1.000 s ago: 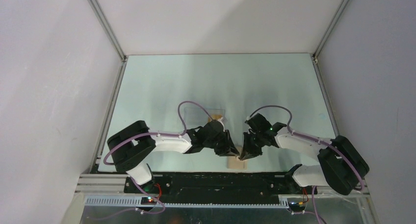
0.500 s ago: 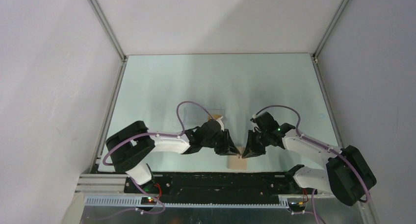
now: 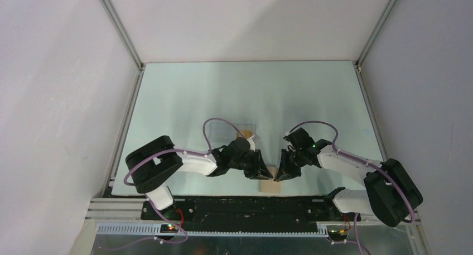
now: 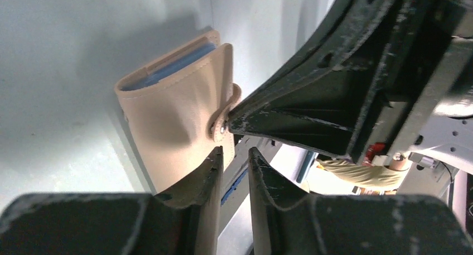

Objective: Put the credit cards into the card holder
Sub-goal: Close the card holder at the center of the board.

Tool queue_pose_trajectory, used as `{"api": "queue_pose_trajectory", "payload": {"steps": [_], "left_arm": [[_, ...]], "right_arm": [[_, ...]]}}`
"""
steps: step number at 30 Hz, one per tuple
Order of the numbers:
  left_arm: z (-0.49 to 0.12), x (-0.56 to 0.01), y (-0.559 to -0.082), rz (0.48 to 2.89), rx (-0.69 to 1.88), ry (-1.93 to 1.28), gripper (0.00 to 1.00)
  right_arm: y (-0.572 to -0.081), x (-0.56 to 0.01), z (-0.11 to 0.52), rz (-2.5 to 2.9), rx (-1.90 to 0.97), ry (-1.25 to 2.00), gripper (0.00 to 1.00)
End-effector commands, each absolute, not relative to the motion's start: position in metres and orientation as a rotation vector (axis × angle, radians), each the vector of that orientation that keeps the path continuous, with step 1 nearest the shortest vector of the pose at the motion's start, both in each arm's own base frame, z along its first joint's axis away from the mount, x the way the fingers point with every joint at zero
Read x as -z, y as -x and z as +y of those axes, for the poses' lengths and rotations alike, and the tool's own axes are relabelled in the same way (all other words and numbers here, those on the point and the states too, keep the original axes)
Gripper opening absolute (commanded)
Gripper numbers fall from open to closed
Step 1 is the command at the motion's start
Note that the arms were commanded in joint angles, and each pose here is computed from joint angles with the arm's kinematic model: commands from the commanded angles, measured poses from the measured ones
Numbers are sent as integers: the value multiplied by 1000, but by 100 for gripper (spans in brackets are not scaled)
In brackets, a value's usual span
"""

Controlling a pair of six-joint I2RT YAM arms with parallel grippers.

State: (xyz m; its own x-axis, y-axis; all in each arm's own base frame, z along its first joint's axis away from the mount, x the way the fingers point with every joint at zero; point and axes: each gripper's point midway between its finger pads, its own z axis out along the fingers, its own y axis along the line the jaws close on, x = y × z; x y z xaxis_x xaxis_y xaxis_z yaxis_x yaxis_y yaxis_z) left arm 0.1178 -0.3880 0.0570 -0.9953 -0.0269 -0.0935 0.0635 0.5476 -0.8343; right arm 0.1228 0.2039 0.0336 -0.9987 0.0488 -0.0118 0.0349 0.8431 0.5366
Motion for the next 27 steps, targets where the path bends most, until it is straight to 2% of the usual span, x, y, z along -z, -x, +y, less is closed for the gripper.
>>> {"api": "queue_pose_trajectory", "payload": {"steps": [1,10,15,19,22,24,27], "left_arm": [[-400,-59,-118,2663,1500,-87,27],[-403,-41,-113,2722,1461,-75,31],[-403,-35,-116,2729,1435,-56,30],[-405,-34,-117,2726,1433,-53,21],[-405,-37,-119,2714,1433,-52,5],[-405,-40,-120,2701,1435,-55,1],[-404,-46,-121,2679,1442,-58,0]], "right_arm": [[-126,-36,208,2969,-901,-44,6],[-126,-37,209,2969,-912,-46,7],[-125,-38,209,2969,-920,-50,8],[-126,-41,211,2960,-937,-47,9],[-126,-42,211,2959,-940,-45,10],[-126,-43,211,2954,-943,-43,11],[-128,-48,211,2931,-953,-42,14]]}}
